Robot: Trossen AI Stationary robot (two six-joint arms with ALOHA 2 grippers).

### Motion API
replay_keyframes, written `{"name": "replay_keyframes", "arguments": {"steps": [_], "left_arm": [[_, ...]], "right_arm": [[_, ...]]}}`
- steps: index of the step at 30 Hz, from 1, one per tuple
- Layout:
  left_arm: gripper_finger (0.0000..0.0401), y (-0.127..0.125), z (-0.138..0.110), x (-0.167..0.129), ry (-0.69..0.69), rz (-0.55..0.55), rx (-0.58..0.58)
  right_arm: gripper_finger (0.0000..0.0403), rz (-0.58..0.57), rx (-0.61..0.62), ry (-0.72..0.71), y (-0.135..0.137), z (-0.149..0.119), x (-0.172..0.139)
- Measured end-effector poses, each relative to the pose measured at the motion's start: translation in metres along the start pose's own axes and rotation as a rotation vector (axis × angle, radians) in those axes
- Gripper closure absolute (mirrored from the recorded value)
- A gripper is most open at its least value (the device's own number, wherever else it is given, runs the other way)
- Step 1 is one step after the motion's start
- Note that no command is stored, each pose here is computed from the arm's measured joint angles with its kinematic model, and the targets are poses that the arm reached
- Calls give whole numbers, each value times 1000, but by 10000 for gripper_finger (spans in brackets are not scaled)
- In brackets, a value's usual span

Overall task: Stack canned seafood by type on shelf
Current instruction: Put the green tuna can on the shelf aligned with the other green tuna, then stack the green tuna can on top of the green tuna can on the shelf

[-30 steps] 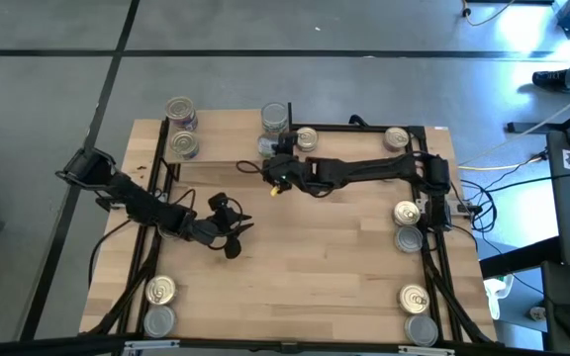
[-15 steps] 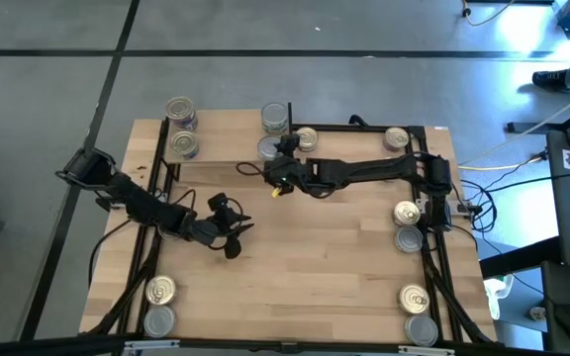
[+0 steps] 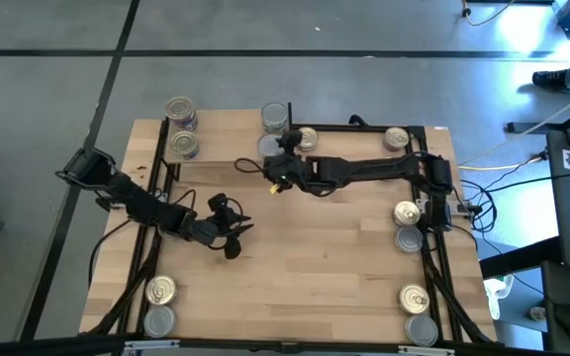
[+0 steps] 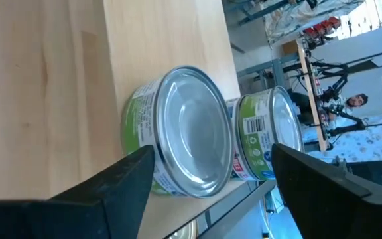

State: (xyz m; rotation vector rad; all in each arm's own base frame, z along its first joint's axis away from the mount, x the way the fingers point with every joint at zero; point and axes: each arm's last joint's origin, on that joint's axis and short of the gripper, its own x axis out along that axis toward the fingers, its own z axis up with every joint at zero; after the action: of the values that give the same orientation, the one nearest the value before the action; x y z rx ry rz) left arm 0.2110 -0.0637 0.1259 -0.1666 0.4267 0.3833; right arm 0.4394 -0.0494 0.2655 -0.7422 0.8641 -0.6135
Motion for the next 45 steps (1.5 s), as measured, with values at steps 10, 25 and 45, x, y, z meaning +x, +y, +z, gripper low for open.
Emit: {"name": "replay_keyframes", "arguments": {"steps": [10,25,45], "left_arm": [[298,0,0,0,0,0,0],[298,0,1,0,-6,-3,-12],[298,0,1,0,-6,-2,-13]], "right_arm": [[100,-33,-22,11,0,4,-19],[100,249,284,325,-38,-70,-182],[100,293,525,845,-47,-207,-125]]}}
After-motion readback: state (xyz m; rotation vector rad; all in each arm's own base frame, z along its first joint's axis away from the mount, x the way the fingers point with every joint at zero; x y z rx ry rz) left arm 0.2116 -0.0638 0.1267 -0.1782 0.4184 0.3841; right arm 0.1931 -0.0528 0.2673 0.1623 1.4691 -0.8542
